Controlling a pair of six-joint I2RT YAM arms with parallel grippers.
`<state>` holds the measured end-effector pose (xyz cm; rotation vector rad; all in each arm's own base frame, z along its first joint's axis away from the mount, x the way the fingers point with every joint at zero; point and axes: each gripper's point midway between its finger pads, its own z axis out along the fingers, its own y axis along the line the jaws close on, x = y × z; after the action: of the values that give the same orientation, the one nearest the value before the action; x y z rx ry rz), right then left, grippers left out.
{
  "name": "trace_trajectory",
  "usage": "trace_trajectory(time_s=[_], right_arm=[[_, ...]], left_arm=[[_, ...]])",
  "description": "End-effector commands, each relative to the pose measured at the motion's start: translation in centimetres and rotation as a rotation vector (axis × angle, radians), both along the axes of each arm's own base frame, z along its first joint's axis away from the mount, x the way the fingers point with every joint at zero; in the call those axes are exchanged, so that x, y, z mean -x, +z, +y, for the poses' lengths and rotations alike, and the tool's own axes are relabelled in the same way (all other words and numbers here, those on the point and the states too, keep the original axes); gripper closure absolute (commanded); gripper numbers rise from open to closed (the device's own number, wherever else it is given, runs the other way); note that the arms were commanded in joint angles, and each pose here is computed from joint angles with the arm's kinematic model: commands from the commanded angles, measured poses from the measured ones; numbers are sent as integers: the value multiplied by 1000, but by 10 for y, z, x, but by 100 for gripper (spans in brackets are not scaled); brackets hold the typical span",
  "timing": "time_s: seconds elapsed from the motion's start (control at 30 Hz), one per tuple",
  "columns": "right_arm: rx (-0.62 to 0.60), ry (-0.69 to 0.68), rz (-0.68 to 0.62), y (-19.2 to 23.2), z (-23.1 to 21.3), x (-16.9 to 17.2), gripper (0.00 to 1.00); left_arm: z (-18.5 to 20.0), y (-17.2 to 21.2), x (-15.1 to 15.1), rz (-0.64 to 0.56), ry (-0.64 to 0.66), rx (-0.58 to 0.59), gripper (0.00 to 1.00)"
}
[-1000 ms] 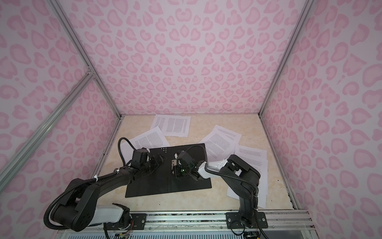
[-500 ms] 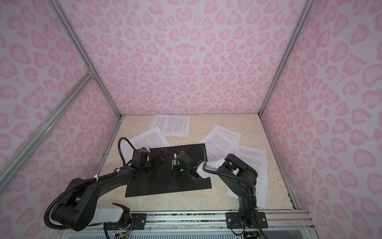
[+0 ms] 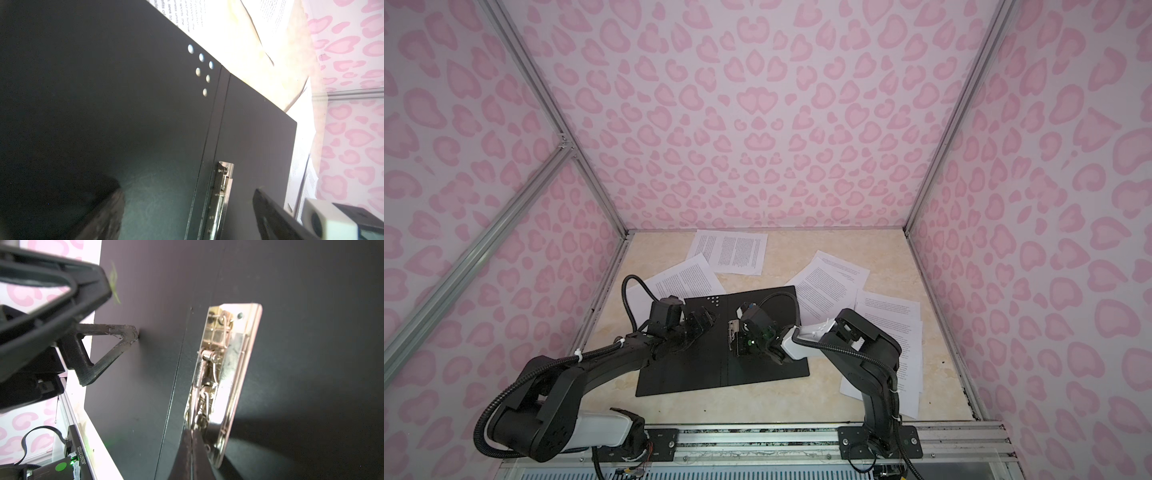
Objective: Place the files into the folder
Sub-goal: 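Lift the folder's metal clip lever open with the right gripper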
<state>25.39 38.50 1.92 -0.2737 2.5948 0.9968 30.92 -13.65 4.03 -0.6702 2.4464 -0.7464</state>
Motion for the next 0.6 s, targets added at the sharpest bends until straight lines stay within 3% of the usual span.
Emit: trace_trajectory(time_s=[0.0,0.1,0.23,0.57], right_arm=[[200,-30,32,-41,-39,10,100],[276,-43,44,-59,-56,13,100],[292,-56,58,-67,-64,16,100],[90,6,-17,4,-19,-9,100]], left_arm=[[20,-31,25,148,47,-91,2],[20,-31,25,151,47,-96,2],[22,-31,25,149,53,-104,2],[29,-32,25,149,76,-136,2]])
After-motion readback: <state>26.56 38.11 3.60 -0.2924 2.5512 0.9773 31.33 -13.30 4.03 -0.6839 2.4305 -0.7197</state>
